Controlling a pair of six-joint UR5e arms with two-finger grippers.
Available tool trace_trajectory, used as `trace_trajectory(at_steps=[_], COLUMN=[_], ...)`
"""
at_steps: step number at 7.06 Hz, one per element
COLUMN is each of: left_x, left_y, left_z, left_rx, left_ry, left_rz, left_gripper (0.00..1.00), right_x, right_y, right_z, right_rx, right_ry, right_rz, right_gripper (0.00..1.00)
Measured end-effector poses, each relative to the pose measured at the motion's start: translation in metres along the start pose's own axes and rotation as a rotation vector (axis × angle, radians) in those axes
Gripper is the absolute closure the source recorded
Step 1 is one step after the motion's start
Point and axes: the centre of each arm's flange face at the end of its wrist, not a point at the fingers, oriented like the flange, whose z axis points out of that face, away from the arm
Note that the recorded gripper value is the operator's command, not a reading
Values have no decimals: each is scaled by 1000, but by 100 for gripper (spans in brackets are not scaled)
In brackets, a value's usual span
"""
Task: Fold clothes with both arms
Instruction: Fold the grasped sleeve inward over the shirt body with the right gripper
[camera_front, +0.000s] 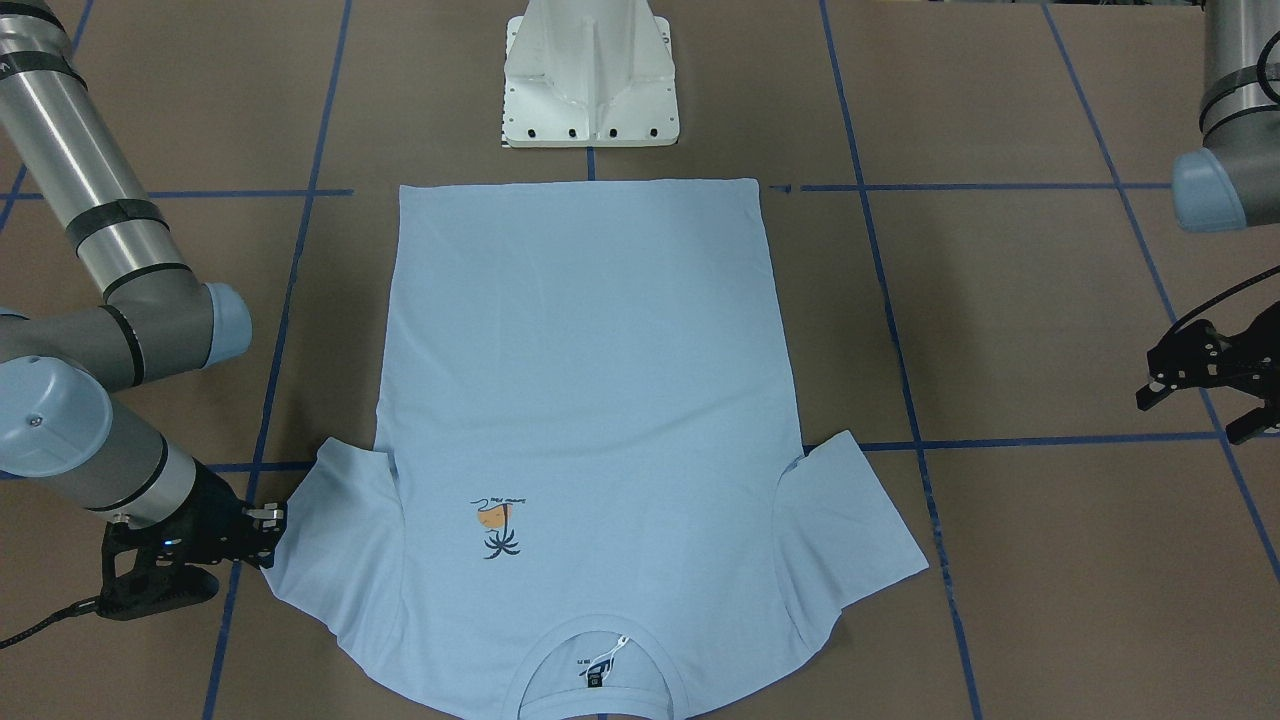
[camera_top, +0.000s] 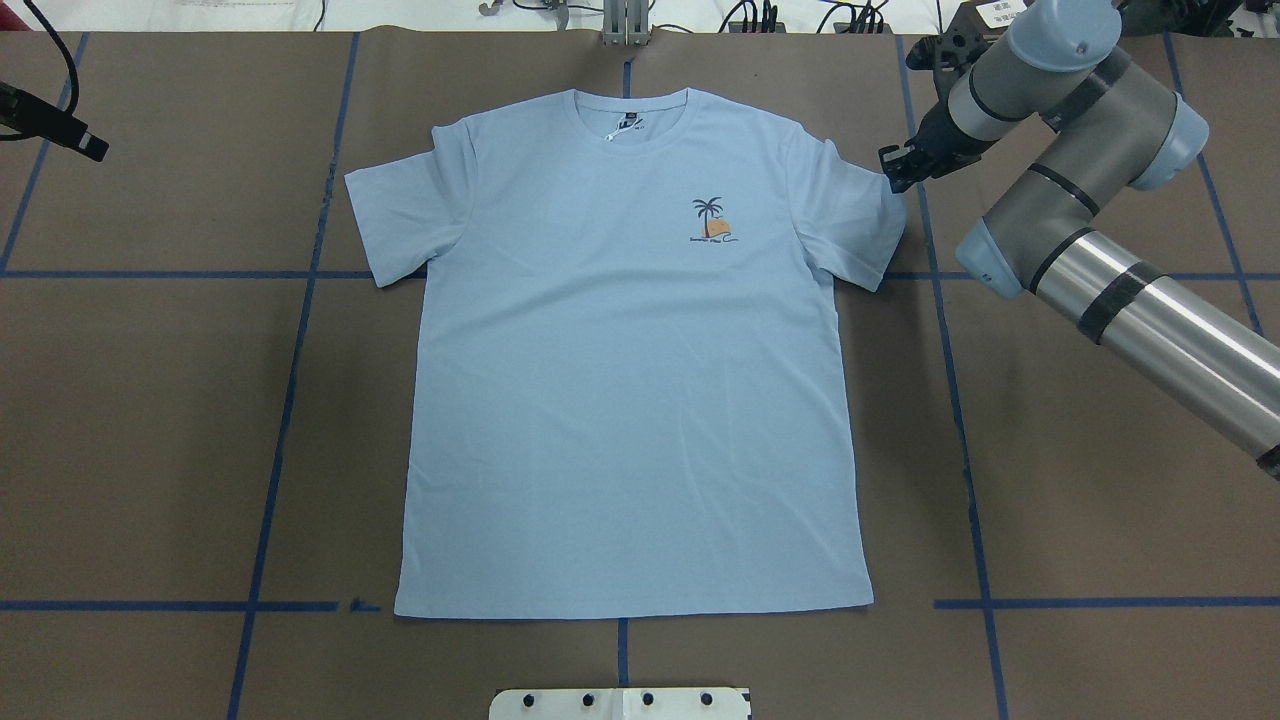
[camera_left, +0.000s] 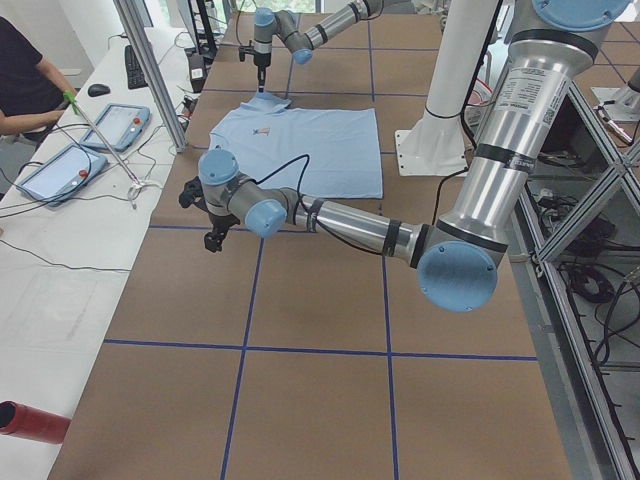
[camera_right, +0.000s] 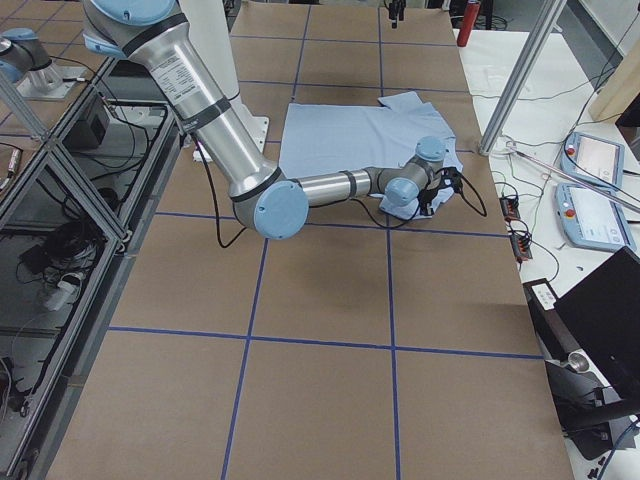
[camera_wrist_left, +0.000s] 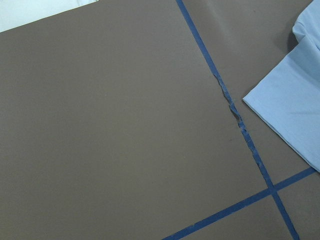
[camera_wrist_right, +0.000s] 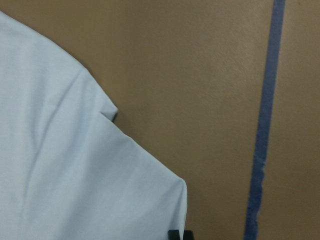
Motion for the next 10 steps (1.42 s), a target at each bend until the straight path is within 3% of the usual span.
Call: trace_trajectory(at_steps=[3, 5, 6, 8, 10], left_x=[1, 1, 2, 5, 7], left_y=[0, -2, -4, -8, -10], left_z=[-1, -3, -4, -6, -6], left_rx=[-1, 2, 6, 11, 13], left_ry=[10, 12, 13, 14, 15], left_rz=[0, -1, 1, -9, -22], left_gripper=[0, 0, 0, 0, 0], right_x=[-118, -218, -258, -270, -254], right_y=[-13, -16, -20, -12, -15], right_z=[-14, 13, 34, 60, 62], right_rx=[63, 155, 192, 222, 241], right_ry=[-65, -15, 37, 86, 84], right_rz=[78, 109, 111, 105, 116], right_gripper=[100, 100, 1, 0, 0])
